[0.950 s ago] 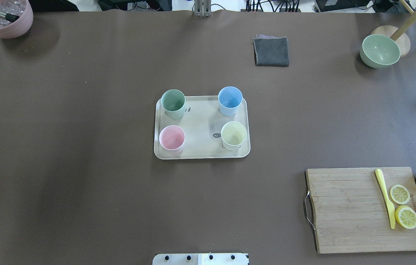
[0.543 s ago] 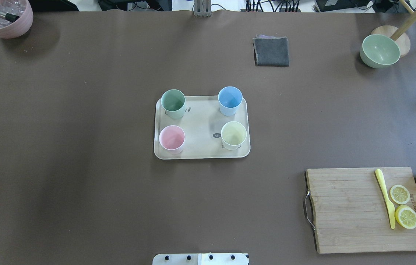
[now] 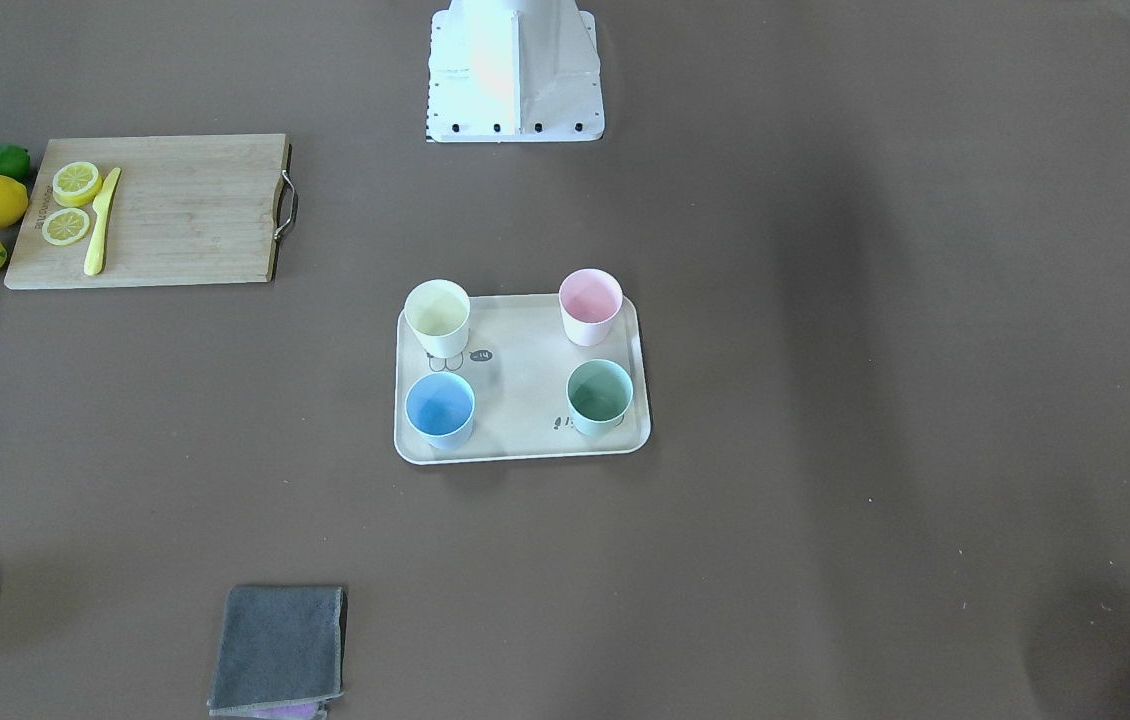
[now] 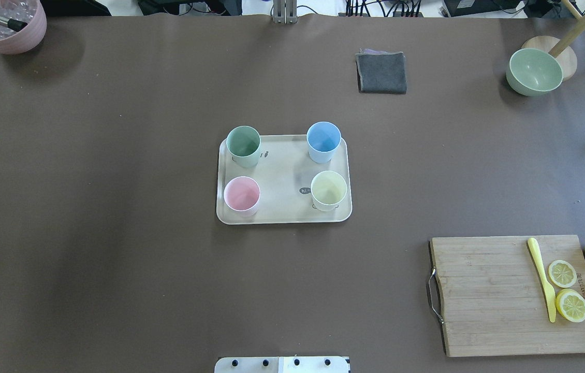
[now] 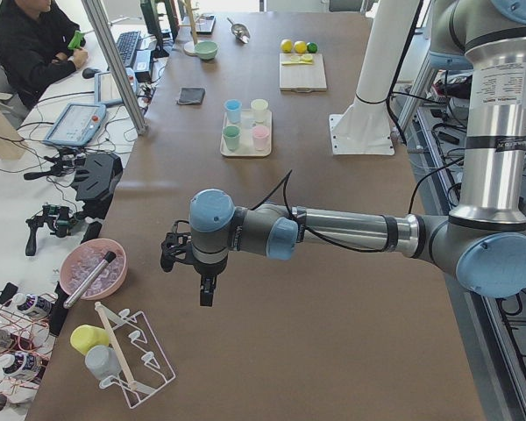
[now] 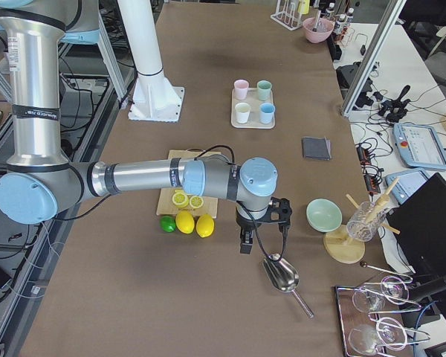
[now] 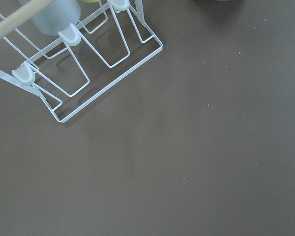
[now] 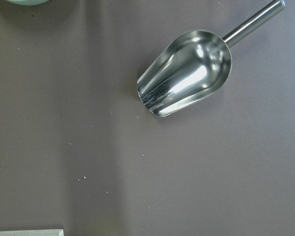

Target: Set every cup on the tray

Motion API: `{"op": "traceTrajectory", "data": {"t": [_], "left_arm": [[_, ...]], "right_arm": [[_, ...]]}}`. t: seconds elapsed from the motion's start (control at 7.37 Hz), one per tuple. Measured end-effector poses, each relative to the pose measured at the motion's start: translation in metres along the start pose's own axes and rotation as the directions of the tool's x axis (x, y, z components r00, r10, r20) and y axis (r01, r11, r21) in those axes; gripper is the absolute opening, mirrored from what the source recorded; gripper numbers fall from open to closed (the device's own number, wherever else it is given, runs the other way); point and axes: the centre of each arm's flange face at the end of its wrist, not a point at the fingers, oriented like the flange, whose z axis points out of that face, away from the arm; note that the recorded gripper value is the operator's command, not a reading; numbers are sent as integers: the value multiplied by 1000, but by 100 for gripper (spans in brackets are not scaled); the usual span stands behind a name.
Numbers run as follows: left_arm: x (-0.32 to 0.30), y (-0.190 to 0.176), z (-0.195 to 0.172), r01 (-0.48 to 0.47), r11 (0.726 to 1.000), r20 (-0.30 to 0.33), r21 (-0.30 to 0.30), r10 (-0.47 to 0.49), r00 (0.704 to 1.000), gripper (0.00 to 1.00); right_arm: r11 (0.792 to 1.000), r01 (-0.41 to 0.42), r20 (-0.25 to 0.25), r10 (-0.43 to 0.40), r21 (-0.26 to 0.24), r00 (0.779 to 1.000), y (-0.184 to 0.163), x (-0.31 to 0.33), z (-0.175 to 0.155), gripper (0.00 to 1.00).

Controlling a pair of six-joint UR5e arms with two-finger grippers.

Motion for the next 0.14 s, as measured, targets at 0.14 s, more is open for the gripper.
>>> {"op": "traceTrajectory", "data": {"t": [0.14], "left_arm": [[0,0,0,0,1000,0,0,0,1000,98]], "right_arm": [[1000,1,-1,-1,-1,1000,0,1,1,100]]}}
